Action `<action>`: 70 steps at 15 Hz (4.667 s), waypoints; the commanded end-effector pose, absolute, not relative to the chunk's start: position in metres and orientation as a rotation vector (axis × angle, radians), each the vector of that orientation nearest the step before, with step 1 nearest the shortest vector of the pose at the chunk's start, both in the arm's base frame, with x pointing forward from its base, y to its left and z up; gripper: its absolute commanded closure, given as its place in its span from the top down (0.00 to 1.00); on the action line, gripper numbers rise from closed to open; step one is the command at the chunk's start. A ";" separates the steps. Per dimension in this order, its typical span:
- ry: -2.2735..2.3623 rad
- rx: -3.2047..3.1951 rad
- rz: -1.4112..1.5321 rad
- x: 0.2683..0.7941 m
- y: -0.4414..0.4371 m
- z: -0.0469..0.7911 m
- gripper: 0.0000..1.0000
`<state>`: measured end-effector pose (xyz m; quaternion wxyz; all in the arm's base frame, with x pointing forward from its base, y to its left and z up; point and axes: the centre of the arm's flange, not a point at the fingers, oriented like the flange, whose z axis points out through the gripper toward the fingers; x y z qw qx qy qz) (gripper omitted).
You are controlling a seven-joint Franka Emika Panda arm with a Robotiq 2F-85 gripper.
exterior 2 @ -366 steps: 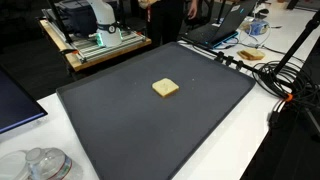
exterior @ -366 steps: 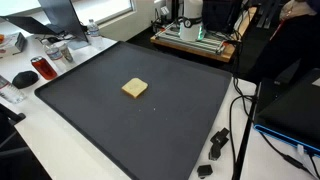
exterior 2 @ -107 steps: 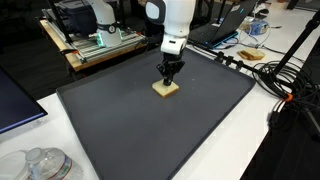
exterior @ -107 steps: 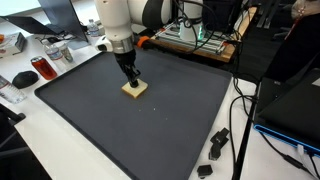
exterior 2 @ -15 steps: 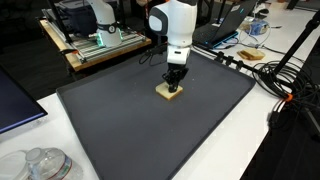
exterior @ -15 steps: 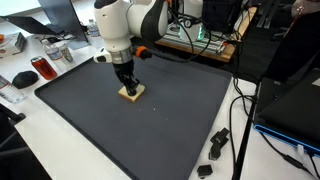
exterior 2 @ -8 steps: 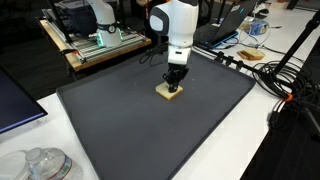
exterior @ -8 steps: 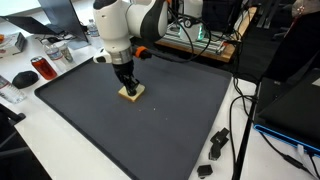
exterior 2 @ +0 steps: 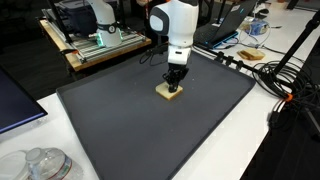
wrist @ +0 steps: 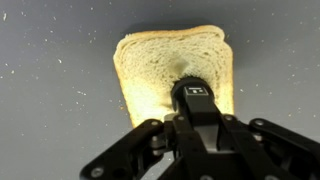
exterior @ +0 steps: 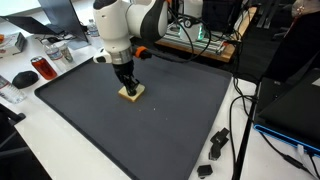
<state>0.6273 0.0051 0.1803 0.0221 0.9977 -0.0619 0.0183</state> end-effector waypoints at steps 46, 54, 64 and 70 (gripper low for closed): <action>-0.178 2.852 0.194 0.639 0.119 0.265 0.05; -0.251 2.817 0.139 0.635 0.138 0.248 0.22; -0.423 2.669 0.212 0.643 0.149 0.247 0.05; -0.446 2.468 0.258 0.641 0.183 0.246 0.05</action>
